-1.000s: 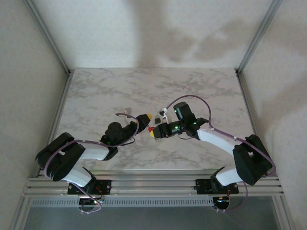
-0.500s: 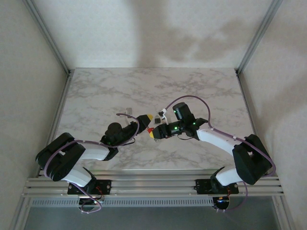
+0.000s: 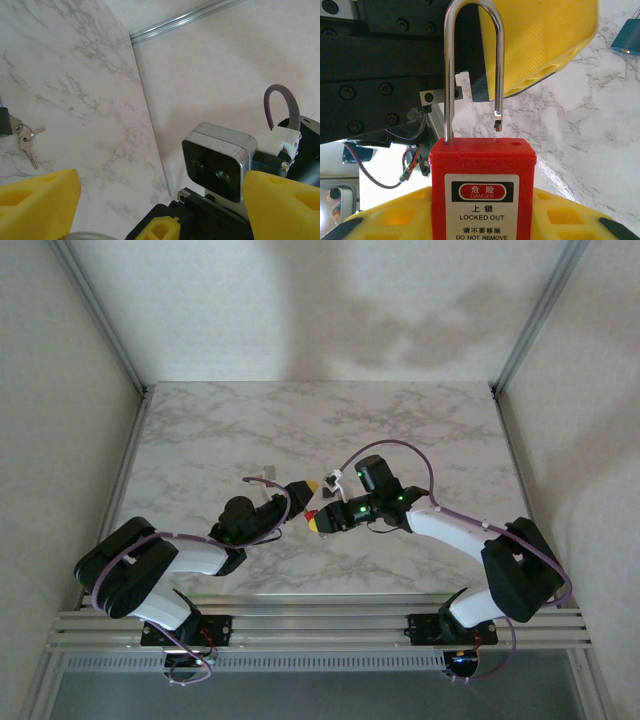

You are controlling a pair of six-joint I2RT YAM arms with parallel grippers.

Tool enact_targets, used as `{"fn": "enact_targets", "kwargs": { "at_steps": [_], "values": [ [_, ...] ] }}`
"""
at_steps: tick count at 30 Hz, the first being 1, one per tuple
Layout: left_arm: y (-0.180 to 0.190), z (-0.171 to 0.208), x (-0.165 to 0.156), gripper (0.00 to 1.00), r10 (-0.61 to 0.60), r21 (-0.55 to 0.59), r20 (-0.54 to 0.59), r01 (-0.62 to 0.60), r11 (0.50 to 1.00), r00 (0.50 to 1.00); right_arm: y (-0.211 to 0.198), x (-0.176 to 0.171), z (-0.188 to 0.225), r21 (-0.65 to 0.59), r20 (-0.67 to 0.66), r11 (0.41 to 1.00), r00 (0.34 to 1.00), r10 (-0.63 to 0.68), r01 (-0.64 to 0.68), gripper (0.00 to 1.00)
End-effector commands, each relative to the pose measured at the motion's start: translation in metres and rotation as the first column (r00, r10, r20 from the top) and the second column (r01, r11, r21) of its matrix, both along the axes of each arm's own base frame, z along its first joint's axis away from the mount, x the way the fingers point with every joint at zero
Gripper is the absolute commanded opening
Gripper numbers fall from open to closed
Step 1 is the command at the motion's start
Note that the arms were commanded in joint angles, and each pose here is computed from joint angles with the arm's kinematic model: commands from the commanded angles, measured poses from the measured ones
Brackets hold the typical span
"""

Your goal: Lock with the key

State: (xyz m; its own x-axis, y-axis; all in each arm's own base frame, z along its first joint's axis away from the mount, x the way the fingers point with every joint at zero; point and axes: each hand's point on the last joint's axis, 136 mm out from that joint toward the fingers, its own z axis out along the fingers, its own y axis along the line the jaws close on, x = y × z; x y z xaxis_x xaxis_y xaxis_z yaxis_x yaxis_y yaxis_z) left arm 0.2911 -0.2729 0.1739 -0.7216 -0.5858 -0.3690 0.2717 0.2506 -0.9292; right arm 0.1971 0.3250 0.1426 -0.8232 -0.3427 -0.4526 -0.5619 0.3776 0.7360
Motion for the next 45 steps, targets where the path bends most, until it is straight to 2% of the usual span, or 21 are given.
{"fn": "enact_targets", "kwargs": {
  "at_steps": [1, 5, 15, 22, 28, 32, 45],
  "values": [
    [-0.005, 0.013, -0.002, 0.8, -0.018, -0.025, 0.042, 0.02, 0.999, 0.999, 0.009, -0.004, 0.006, 0.008, 0.019, 0.999, 0.999, 0.048, -0.048, 0.0],
    [-0.005, 0.017, -0.001, 0.77, -0.018, -0.027, 0.05, 0.019, 0.999, 0.999, 0.01, -0.005, 0.006, -0.003, 0.028, 0.999, 0.998, 0.053, -0.052, 0.0],
    [0.003, 0.016, -0.005, 0.79, 0.007, 0.014, 0.053, -0.008, 1.0, 0.999, 0.005, -0.001, 0.007, -0.025, 0.067, 1.0, 0.998, 0.02, -0.019, 0.0],
    [0.006, 0.017, -0.01, 0.74, 0.001, 0.017, 0.054, -0.002, 1.0, 0.999, 0.003, 0.005, 0.003, -0.052, 0.077, 0.999, 0.997, -0.005, 0.009, 0.0],
    [0.013, 0.008, -0.014, 0.76, 0.015, 0.067, 0.041, -0.018, 0.998, 0.999, 0.0, 0.004, 0.011, -0.036, 0.112, 0.999, 0.994, -0.018, 0.023, 0.0],
    [0.018, 0.01, -0.017, 0.76, 0.027, 0.082, 0.052, -0.031, 0.996, 0.998, 0.002, 0.002, 0.009, -0.032, 0.091, 0.999, 0.996, -0.002, 0.005, 0.0],
    [0.027, 0.028, -0.023, 0.6, 0.046, 0.083, 0.091, -0.054, 0.995, 0.995, 0.001, 0.008, -0.006, -0.107, 0.101, 0.994, 0.995, -0.02, 0.031, 0.0]
  ]
}}
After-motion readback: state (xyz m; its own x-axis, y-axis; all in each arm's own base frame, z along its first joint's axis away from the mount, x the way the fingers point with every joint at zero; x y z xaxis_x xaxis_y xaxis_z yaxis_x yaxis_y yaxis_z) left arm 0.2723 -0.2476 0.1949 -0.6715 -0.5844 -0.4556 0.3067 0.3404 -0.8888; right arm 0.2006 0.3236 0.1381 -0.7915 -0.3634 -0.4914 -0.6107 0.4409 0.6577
